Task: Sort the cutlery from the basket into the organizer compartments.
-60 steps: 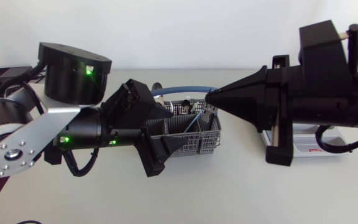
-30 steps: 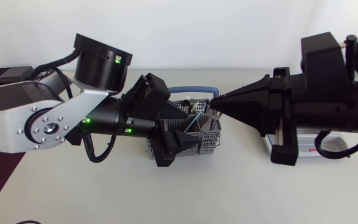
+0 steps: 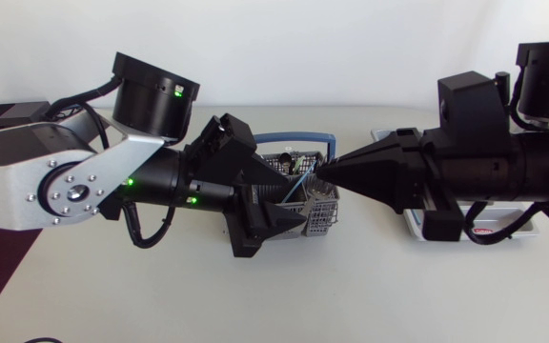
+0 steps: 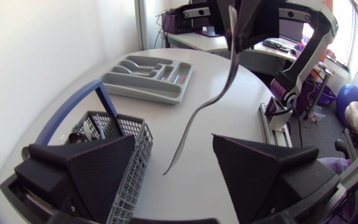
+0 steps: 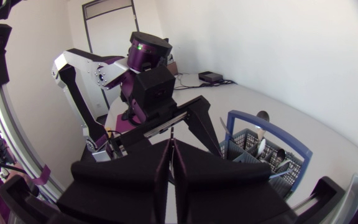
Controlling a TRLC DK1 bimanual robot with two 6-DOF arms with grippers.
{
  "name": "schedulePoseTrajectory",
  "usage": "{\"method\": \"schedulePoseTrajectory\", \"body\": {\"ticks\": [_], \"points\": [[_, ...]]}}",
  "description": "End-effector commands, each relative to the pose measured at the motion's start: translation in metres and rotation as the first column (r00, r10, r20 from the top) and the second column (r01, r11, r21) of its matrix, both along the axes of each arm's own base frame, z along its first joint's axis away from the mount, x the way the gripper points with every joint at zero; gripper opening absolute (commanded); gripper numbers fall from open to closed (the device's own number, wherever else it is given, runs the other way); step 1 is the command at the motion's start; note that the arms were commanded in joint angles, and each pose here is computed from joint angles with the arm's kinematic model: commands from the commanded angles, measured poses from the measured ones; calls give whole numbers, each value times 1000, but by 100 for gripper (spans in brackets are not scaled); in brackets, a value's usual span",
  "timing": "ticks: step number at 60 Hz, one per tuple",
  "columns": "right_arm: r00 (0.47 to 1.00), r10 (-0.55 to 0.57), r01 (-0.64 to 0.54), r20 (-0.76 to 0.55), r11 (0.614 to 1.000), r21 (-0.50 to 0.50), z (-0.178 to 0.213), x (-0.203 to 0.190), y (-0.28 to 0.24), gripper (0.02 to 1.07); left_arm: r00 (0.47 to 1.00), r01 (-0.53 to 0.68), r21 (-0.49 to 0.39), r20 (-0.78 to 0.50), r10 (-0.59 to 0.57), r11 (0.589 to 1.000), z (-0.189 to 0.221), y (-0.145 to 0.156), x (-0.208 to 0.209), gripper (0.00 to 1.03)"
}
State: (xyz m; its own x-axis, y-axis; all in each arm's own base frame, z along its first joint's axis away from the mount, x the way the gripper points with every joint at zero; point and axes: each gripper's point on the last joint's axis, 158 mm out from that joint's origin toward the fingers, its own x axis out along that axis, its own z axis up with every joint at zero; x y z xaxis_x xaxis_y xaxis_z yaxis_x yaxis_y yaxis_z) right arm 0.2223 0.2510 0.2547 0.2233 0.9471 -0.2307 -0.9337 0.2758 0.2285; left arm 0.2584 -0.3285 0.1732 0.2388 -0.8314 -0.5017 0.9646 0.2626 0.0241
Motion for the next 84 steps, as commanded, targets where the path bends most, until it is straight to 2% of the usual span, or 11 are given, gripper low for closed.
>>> {"method": "schedulePoseTrajectory", "body": {"ticks": [1,24,40,47,76,84], "points": [[999,23,-21,-33,999,38,12,-2,1,8,999,40,3,-5,-40,999,-3,2,-9,87],[990,102,-88,-101,987,133,33,-6,-4,8,987,144,-25,-62,-145,989,-5,-4,-29,82],[973,159,-128,-168,975,180,37,-8,-6,8,976,188,-67,-97,-194,980,-1,-4,-36,61],[970,169,-135,-172,973,189,39,-9,-6,8,973,200,-68,-106,-207,977,-4,-6,-38,55],[972,167,-133,-163,970,203,45,-12,-9,8,971,213,-77,-93,-220,974,-4,-7,-38,5],[974,163,-129,-157,971,203,46,-13,-11,8,970,217,-75,-92,-223,973,-6,-6,-40,3]]}}
